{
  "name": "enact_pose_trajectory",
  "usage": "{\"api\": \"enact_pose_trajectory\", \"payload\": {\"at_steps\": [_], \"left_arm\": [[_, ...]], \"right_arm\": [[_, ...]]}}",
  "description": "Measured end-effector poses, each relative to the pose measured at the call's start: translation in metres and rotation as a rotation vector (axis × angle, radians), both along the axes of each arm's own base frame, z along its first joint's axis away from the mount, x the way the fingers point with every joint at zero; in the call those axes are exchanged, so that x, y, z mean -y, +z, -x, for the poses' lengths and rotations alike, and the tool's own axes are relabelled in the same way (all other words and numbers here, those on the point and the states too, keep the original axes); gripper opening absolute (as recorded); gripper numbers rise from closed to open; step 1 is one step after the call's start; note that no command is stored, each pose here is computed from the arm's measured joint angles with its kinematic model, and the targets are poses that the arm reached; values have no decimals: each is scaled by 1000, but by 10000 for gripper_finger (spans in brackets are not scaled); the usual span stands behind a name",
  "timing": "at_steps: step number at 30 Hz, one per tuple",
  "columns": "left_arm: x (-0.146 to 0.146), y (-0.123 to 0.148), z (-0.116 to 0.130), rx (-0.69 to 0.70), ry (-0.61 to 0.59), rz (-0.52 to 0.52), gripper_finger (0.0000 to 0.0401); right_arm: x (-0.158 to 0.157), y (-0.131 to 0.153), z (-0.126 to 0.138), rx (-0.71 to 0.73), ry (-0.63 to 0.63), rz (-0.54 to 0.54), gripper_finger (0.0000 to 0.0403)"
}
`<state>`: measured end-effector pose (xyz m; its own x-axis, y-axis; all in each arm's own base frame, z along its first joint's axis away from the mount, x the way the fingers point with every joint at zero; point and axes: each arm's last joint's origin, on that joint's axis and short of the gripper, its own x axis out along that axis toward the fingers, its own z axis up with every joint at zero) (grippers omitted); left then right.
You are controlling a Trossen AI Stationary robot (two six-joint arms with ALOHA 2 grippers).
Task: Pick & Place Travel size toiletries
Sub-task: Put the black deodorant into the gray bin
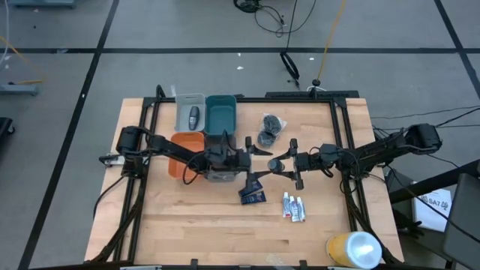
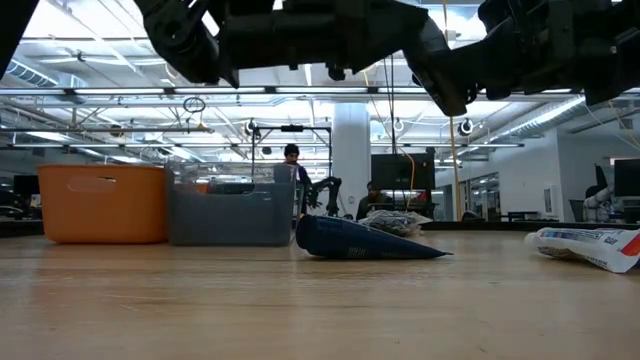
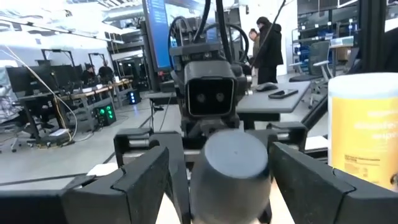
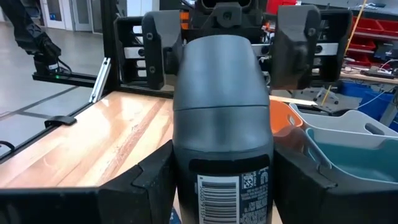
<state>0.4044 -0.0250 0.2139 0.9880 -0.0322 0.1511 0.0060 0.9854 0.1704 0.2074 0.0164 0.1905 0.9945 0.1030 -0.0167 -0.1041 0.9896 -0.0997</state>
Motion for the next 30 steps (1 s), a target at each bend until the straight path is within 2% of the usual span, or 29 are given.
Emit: {"api": "enact_pose_trajectory", "payload": {"at_steps": [3, 8, 30], "left_arm": [[0, 3, -4, -16, 1, -2, 278], [0, 1, -11, -119, 1, -7, 276], [-5, 7, -11, -80, 2, 27, 253]], "right_arm": [[0, 0, 0, 5, 0, 7, 200], [0, 1, 0, 9, 0, 13, 200], [0, 4, 0, 46, -5, 14, 200]]}}
